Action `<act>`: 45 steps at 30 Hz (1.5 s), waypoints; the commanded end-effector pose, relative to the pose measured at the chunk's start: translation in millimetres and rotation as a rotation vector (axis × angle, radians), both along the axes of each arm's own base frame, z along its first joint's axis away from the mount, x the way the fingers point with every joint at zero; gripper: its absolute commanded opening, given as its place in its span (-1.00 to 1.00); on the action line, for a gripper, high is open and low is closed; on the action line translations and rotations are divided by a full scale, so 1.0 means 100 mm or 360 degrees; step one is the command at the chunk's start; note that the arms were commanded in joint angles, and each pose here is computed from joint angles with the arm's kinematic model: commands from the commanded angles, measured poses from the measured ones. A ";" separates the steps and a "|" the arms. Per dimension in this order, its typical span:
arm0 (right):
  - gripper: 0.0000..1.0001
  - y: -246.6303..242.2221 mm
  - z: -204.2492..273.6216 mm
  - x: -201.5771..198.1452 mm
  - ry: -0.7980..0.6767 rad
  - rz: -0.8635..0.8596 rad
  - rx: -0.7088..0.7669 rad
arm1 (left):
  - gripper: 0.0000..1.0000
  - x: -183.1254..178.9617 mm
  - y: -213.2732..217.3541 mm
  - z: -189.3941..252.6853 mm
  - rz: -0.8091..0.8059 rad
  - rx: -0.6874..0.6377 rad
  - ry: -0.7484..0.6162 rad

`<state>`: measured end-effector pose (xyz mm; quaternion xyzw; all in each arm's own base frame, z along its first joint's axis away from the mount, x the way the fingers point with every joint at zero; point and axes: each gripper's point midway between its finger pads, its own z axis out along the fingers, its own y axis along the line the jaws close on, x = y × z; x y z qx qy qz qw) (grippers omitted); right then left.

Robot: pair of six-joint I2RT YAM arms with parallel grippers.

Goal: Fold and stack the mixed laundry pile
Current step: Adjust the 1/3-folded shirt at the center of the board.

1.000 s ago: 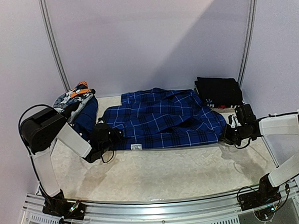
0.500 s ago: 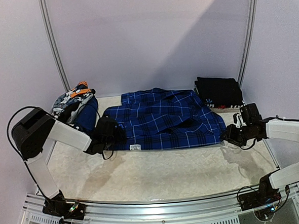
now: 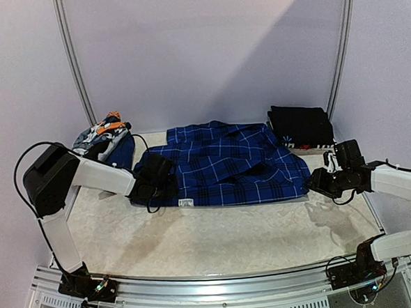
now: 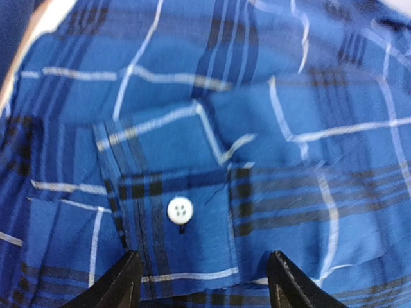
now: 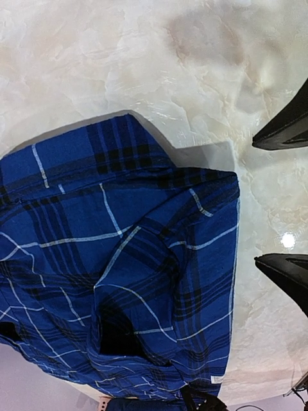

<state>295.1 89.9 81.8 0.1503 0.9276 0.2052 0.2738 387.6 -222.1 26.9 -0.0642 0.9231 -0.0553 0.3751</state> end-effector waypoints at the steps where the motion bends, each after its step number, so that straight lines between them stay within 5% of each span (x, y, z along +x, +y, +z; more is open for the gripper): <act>1: 0.11 -0.02 0.11 0.06 -0.0054 0.0007 -0.0020 | 0.29 -0.08 -0.02 -0.21 -0.0044 0.0061 0.0127; 18: 0.11 -0.04 0.13 0.07 -0.0087 -0.0002 -0.0030 | -0.99 0.03 -0.22 0.15 -0.0144 -0.0048 -0.0008; 45: 0.11 -0.09 0.19 0.06 -0.0129 -0.0026 -0.0070 | -1.00 -0.23 -0.03 0.84 -0.0240 0.0033 -0.0037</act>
